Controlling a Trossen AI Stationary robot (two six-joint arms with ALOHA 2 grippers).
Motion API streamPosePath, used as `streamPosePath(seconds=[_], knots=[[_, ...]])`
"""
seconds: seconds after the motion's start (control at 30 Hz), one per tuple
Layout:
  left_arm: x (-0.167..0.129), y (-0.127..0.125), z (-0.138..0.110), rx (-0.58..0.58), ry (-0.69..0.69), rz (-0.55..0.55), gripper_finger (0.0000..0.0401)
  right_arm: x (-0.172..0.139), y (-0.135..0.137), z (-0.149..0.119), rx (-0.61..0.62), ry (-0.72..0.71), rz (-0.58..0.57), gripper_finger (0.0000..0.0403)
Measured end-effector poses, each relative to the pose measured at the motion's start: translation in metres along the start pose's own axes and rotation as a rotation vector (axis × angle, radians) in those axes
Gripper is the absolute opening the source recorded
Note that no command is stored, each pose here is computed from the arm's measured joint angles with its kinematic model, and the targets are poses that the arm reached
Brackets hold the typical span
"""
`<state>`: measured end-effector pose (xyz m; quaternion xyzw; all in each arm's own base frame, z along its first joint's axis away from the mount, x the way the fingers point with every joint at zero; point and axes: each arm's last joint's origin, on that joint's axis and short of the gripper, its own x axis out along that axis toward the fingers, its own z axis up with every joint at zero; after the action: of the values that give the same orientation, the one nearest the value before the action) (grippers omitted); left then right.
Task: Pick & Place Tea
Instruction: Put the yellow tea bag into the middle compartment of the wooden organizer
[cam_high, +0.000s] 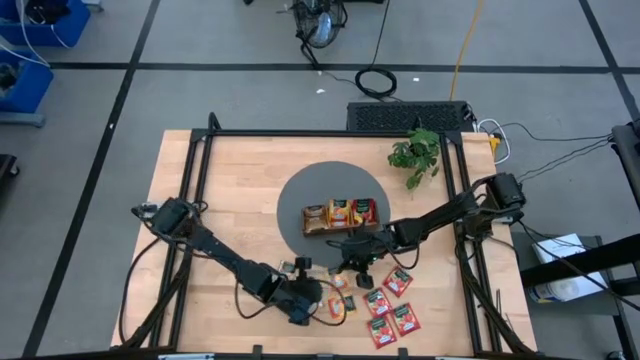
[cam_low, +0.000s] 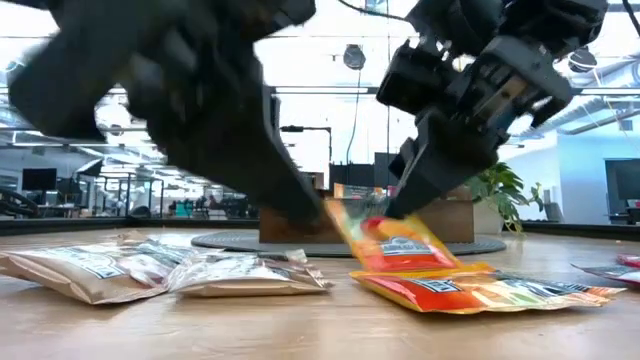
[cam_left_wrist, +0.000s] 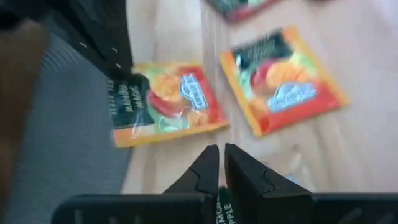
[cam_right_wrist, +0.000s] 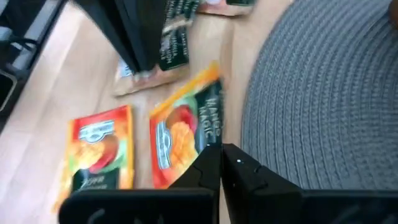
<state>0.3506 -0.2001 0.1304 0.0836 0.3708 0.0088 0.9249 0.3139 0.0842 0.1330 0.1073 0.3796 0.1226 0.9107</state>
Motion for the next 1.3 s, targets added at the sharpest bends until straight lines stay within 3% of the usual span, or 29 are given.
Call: streamPosePath(seconds=[0.23, 0.43, 0.57, 0.9, 1.3], knots=[[-0.021, -0.017, 0.001, 0.071, -0.036, 0.039, 0.0035, -0.034, 0.011, 0.018, -0.085, -0.081, -0.027, 0.0000], [-0.024, -0.020, -0.005, 0.100, -0.004, 0.046, 0.0035, -0.083, 0.003, 0.036, -0.222, -0.169, -0.304, 0.0000], [-0.024, -0.020, -0.006, 0.099, 0.007, 0.052, 0.0035, -0.102, -0.010, 0.043, -0.272, -0.192, -0.385, 0.0000], [-0.024, -0.018, -0.007, 0.086, 0.026, 0.064, 0.0035, -0.087, -0.052, 0.038, -0.244, -0.081, -0.467, 0.0000], [-0.024, -0.017, -0.009, 0.074, 0.041, 0.084, 0.0035, -0.067, -0.062, 0.028, -0.264, 0.005, -0.476, 0.0001]])
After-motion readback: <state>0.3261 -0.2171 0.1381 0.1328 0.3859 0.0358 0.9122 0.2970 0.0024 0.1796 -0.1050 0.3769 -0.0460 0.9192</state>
